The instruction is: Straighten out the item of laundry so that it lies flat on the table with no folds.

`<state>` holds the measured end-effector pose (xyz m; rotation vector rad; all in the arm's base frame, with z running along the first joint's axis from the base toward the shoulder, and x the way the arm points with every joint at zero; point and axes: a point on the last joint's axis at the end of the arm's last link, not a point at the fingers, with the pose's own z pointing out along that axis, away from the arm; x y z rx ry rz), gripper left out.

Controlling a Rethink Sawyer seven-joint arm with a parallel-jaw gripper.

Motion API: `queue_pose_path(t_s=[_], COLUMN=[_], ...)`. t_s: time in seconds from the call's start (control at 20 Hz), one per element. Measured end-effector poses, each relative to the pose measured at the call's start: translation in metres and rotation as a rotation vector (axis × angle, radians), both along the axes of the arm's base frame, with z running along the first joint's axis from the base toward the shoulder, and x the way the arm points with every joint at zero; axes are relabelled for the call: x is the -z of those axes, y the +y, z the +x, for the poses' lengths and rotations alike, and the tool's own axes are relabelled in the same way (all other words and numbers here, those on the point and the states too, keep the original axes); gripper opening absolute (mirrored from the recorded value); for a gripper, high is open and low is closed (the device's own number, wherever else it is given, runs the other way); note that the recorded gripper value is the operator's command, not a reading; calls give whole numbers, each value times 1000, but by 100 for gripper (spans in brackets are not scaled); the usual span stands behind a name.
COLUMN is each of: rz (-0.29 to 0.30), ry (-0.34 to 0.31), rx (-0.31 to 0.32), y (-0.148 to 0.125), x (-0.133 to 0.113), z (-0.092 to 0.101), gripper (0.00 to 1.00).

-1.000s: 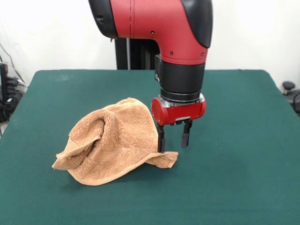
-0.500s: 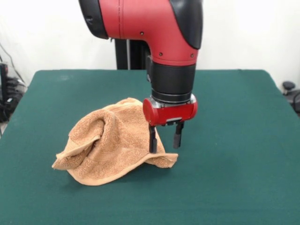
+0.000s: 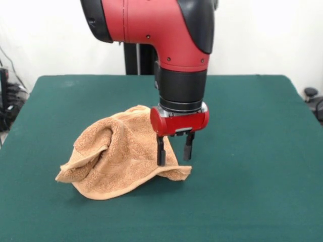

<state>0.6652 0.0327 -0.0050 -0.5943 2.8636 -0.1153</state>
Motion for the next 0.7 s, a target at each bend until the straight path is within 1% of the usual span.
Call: queue_pose_path(t_s=[0.3, 0.6, 0.7], rz=[4, 6, 5], ry=[-34, -35, -39], rx=[-7, -18, -18], y=[5, 15, 14], x=[22, 44, 44], z=[9, 16, 18], gripper=[100, 100, 100])
